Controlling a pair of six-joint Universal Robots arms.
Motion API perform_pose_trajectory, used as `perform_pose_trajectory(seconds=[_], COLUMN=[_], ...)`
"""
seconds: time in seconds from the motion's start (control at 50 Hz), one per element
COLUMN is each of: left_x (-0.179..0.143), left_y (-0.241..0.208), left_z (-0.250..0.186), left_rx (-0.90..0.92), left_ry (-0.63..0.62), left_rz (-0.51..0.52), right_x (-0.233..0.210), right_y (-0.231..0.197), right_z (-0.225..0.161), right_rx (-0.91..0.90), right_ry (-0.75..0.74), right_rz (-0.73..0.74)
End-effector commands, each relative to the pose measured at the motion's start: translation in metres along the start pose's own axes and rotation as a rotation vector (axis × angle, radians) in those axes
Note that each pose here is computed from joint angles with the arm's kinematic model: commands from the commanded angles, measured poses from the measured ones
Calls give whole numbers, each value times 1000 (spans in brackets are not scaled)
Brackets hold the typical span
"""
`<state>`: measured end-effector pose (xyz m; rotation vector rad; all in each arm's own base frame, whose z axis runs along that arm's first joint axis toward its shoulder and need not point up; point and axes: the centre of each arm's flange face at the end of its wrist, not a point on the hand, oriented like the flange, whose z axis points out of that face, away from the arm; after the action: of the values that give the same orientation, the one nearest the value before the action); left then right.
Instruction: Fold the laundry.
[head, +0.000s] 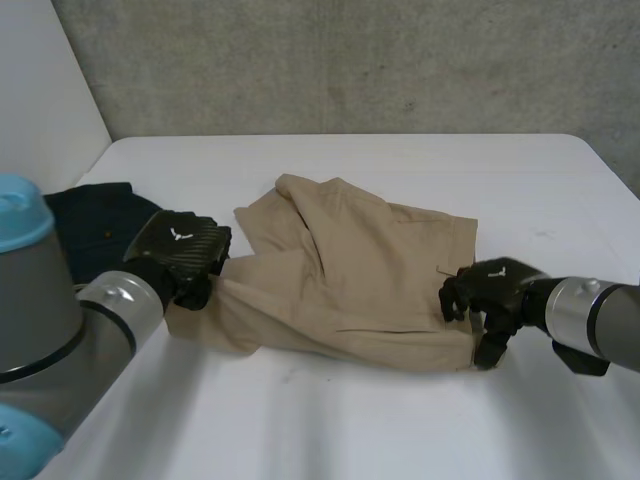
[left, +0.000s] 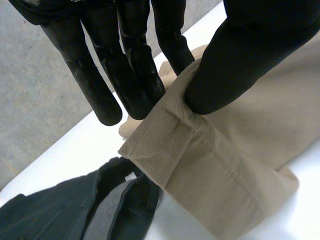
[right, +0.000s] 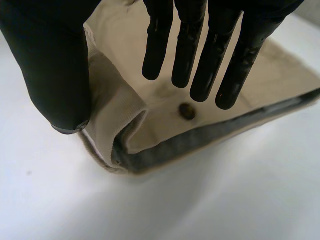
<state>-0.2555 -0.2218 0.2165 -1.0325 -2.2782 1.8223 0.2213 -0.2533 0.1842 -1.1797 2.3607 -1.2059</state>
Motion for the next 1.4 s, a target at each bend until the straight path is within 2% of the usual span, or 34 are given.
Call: perform_pose_trajectory(seconds=[0.02, 0.36, 0.52, 0.6, 0.7, 0.8, 0.94, 1.02, 1.06, 1.24, 1.32, 1.4], left_x=[-3, -4, -4, -7, -21, -40, -47, -43, -37, -8, 0, 0], left_y=[-1, -2, -7, -31, -88, -141, -168, -163, -151, -89, -78, -87], left_z=[10, 24, 20, 9, -35, -90, -117, -104, -83, 3, 48, 84], left_rx=[14, 14, 28, 103, 297, 470, 556, 524, 462, 219, 246, 370], left_ry=[-34, -37, -36, -50, -99, -155, -169, -155, -130, -34, -62, -154], left_rz=[0, 1, -1, 5, 10, 2, -2, 5, 12, 53, 148, 264], right_x=[-2, -10, 0, 14, 19, 17, 12, 14, 18, 43, 54, 73], right_y=[5, 11, -3, -42, -108, -141, -157, -153, -149, -116, -107, -128], right_z=[2, 1, 7, -23, -90, -136, -162, -153, -143, -63, -31, 1], right_rx=[-21, -38, 85, 227, 473, 566, 573, 544, 509, 294, 231, 339], right_ry=[-22, -44, 5, 101, 229, 278, 279, 277, 275, 220, 260, 397], right_rz=[37, 81, 100, 20, -109, -161, -187, -212, -212, -172, -180, -216])
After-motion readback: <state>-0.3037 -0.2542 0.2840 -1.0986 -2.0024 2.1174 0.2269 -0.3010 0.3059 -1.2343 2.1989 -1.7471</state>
